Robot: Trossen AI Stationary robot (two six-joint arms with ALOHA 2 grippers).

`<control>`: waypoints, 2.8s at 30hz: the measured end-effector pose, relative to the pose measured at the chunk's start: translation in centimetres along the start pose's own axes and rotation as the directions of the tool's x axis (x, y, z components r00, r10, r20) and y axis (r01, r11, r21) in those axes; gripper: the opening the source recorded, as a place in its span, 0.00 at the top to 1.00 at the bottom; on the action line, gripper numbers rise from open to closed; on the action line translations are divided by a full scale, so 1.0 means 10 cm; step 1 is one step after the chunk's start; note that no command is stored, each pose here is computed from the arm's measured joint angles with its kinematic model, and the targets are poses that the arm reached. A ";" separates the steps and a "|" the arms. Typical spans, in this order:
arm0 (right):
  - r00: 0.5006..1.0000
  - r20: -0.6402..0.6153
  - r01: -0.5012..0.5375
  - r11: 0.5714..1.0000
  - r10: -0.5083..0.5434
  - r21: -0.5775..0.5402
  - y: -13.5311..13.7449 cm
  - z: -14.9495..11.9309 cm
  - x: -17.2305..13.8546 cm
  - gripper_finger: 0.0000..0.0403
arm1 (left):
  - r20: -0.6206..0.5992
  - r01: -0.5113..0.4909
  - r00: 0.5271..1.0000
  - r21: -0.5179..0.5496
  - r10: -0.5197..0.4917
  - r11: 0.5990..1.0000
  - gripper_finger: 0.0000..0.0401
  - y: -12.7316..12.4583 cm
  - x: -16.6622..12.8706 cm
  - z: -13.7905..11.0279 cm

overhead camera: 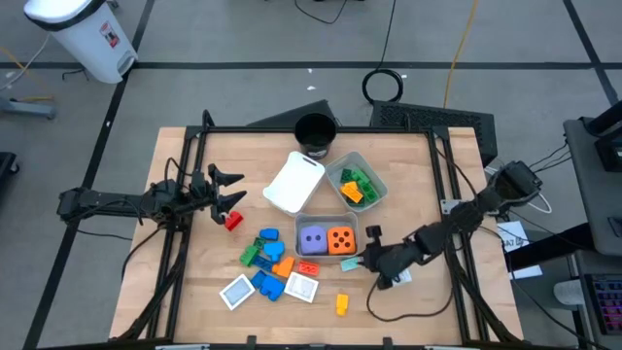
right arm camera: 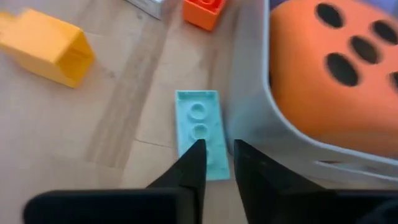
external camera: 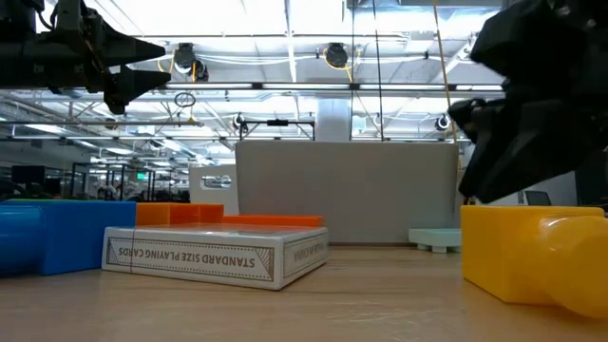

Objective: Pick & Place Toys
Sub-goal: Put the light blue game piece into the top gray bin

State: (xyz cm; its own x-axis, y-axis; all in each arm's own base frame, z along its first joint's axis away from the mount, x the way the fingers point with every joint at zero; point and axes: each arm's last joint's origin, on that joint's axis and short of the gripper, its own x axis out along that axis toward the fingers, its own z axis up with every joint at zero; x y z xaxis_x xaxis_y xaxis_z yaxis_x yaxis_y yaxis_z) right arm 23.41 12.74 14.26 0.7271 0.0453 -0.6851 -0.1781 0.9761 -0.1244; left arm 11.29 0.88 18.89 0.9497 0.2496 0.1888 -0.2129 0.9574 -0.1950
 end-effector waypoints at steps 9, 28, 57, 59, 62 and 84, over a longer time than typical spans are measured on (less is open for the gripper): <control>0.991 0.081 -0.110 0.994 0.108 0.019 -0.07 -0.07 0.04 0.97 | 0.000 0.000 1.000 0.000 0.000 1.000 0.31 0.00 0.00 0.00; 0.996 0.027 -0.085 0.996 0.085 -0.001 -0.04 -0.17 0.17 1.00 | 0.000 0.000 1.000 0.000 0.000 1.000 0.31 0.00 0.00 0.00; 0.960 0.094 -0.268 0.962 0.263 0.048 0.22 0.00 -0.22 0.86 | 0.000 0.000 1.000 0.000 0.000 1.000 0.31 0.00 0.00 0.00; 0.961 0.091 -0.268 0.962 0.263 0.048 0.22 -0.02 -0.20 0.77 | -0.001 0.000 1.000 0.000 0.000 1.000 0.31 0.00 0.00 0.00; 0.959 0.106 -0.270 0.961 0.264 0.051 0.22 -0.11 -0.15 0.62 | 0.000 0.000 1.000 0.000 0.000 1.000 0.31 0.00 0.00 0.00; 0.981 0.002 -0.191 0.980 0.192 0.063 0.11 -0.41 0.05 0.58 | 0.000 0.000 1.000 0.000 0.000 1.000 0.31 0.00 0.00 0.00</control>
State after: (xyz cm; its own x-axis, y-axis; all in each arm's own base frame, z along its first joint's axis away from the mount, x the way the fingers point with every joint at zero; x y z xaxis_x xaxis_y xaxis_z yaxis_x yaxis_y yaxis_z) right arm 20.81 12.93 10.82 0.6809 0.2320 -0.6946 -0.2720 0.9608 0.0543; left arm 11.29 0.88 18.89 0.9497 0.2498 0.1889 -0.2130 0.9574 -0.1950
